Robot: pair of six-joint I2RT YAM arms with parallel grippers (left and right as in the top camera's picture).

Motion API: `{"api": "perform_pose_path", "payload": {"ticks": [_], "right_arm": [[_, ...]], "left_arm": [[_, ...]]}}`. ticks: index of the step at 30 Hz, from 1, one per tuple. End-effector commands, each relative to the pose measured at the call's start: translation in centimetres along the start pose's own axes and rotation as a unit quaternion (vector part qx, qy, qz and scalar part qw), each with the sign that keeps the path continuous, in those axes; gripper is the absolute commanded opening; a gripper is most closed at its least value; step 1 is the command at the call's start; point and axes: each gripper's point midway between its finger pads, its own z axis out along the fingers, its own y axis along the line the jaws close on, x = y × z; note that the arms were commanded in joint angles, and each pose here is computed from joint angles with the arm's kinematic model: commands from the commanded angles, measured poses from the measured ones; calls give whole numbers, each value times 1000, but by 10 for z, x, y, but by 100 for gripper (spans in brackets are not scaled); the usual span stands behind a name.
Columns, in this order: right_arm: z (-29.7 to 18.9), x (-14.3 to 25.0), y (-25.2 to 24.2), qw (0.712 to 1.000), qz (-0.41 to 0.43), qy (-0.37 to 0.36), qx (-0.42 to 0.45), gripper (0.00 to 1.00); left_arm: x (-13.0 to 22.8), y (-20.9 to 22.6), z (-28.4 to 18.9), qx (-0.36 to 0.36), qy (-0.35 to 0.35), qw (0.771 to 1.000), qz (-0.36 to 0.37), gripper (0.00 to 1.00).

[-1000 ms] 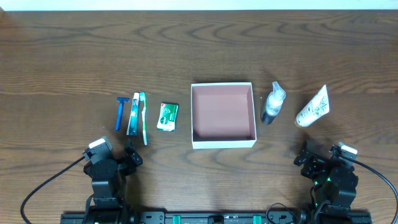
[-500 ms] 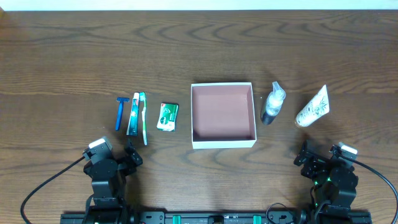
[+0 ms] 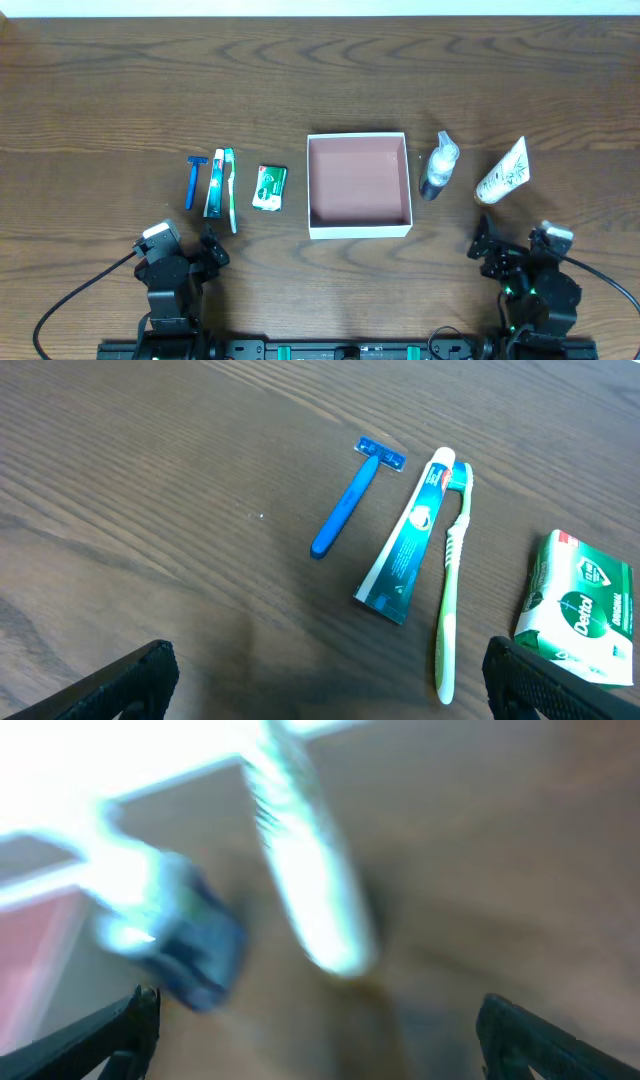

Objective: Pack container

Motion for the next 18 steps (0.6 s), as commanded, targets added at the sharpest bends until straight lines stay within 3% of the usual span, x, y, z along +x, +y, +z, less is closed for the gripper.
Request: {"api": "perform_pose_path", "payload": {"ticks": [1, 8, 14, 18], "right_arm": [[-11, -20, 41, 994, 16, -16, -107, 99], [-28, -78, 68, 992, 0, -1, -130, 99], [-18, -138, 85, 988, -41, 107, -102, 99], [-12, -159, 90, 973, -77, 201, -88, 99]], "left_arm": [[6, 3, 3, -5, 5, 1000, -1, 98], [6, 3, 3, -5, 5, 1000, -1, 98], [6, 3, 3, -5, 5, 1000, -1, 98], [6, 3, 3, -5, 5, 1000, -1, 98]]}}
